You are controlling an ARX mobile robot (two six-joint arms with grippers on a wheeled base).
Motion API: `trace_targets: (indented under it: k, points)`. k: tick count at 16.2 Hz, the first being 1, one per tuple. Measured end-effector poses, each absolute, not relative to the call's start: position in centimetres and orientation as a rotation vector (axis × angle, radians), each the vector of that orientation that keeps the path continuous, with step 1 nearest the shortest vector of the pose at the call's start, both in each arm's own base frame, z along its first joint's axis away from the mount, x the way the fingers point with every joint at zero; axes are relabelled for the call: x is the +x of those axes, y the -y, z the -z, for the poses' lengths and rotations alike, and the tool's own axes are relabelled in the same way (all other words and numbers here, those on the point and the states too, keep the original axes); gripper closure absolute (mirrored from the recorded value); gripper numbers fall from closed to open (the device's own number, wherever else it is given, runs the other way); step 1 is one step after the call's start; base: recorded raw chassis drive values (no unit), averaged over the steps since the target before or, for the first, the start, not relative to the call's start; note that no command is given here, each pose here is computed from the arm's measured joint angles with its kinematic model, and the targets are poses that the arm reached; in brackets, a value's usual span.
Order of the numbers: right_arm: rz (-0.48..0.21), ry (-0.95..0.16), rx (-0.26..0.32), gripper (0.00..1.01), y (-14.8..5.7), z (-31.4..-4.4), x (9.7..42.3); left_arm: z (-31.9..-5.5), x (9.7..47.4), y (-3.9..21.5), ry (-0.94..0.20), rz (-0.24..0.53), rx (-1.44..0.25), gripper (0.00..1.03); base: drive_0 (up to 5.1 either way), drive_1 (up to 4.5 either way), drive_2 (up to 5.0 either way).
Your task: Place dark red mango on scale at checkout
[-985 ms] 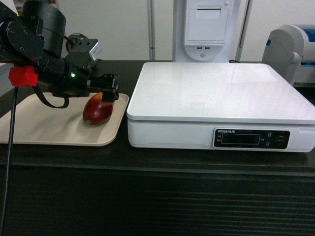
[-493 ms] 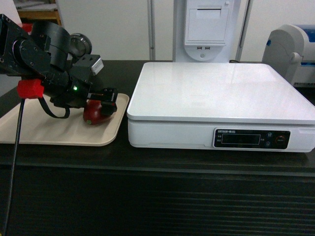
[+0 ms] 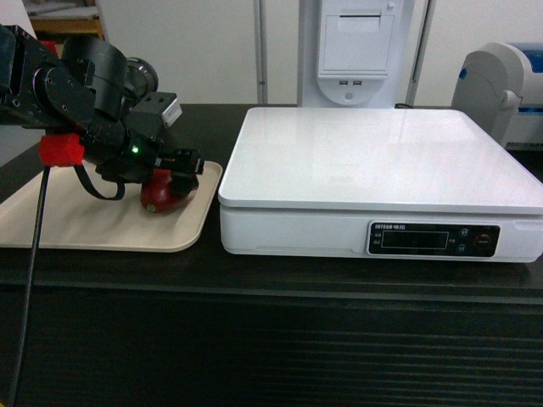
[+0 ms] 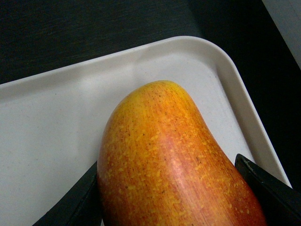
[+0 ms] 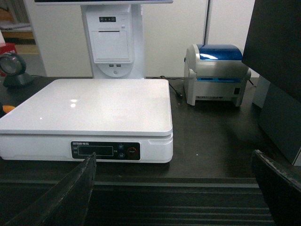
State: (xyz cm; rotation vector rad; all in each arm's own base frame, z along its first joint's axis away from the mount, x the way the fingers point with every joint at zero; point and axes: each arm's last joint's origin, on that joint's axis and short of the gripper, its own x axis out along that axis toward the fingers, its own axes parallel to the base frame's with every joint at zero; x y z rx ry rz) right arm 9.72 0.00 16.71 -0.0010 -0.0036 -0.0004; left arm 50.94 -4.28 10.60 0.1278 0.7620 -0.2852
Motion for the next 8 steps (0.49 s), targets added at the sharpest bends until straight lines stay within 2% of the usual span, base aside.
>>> trace_targets:
  k: [6,7,8]
  points:
    - [0.0,0.004,-0.001,0.03,0.0,-16.7,9.7,-10.5,50.9,4.5,-0.744,0.29,0.157,0.3,0.0,0.0,0.0]
    - [0.0,0.004,-0.001,0.03,0.0,-16.7,9.7,-11.1,49.1,4.5,-0.716,0.299,0.175,0.3,0.0,0.0,0.0]
    - [0.0,0.004,-0.001,0.03,0.0,-16.7,9.7,-16.1,46.1,5.3,-0.579,0.322,0.23,0.3,0.0,0.0,0.0]
